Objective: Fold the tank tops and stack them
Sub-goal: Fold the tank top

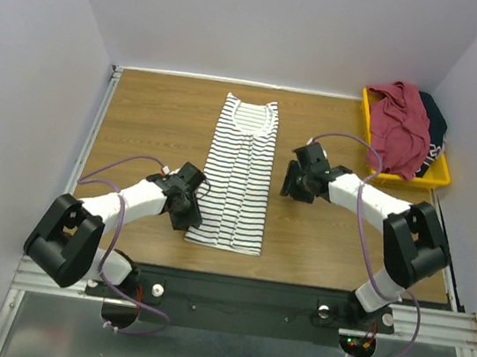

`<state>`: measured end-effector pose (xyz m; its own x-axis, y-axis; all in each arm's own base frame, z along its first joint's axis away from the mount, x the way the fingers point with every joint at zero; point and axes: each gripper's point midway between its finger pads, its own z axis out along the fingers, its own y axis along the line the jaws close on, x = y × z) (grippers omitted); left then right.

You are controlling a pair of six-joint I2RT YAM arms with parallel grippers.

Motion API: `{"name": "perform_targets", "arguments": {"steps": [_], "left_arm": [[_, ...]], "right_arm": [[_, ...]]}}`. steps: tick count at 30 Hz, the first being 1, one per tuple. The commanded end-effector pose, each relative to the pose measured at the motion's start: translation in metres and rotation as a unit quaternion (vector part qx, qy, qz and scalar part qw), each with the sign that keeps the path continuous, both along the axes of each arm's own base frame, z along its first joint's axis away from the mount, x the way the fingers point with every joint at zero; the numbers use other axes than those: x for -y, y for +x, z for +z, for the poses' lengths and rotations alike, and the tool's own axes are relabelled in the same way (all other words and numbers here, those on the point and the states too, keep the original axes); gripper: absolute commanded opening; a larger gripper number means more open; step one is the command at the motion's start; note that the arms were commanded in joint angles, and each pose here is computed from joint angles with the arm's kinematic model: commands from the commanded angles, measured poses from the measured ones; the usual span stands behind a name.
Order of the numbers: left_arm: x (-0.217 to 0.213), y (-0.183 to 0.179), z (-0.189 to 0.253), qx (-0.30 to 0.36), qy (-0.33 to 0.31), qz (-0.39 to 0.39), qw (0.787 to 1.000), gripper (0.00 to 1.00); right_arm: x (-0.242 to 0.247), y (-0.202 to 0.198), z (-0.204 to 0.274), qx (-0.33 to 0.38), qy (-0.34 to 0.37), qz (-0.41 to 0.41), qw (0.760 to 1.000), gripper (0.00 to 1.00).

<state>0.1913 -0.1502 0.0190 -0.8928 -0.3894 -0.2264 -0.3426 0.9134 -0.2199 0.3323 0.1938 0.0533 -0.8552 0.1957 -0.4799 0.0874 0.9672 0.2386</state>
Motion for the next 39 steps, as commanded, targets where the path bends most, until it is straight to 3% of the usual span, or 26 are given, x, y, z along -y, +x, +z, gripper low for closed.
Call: {"name": "perform_targets", "arguments": {"steps": [1, 13, 30, 36, 39], "left_arm": [[-0.017, -0.028, -0.009, -0.032, 0.02, -0.014, 0.999, 0.45], [-0.008, -0.068, -0.013, -0.075, -0.011, -0.049, 0.996, 0.38], [0.005, -0.098, -0.015, -0.101, -0.035, -0.073, 0.992, 0.36], [0.005, -0.097, -0.001, -0.104, -0.032, -0.07, 0.992, 0.49], [0.002, -0.1, 0.004, -0.106, -0.026, -0.06, 0.992, 0.75]], "right_arm": [[-0.023, -0.041, 0.005, -0.007, 0.036, 0.024, 0.999, 0.54], [-0.054, -0.146, -0.021, -0.066, 0.053, 0.057, 0.995, 0.54], [-0.034, -0.204, -0.035, -0.11, 0.064, 0.037, 0.991, 0.54], [-0.034, -0.208, -0.036, -0.113, 0.064, 0.039, 0.991, 0.54], [-0.032, -0.213, -0.041, -0.119, 0.059, 0.041, 0.99, 0.54]]}}
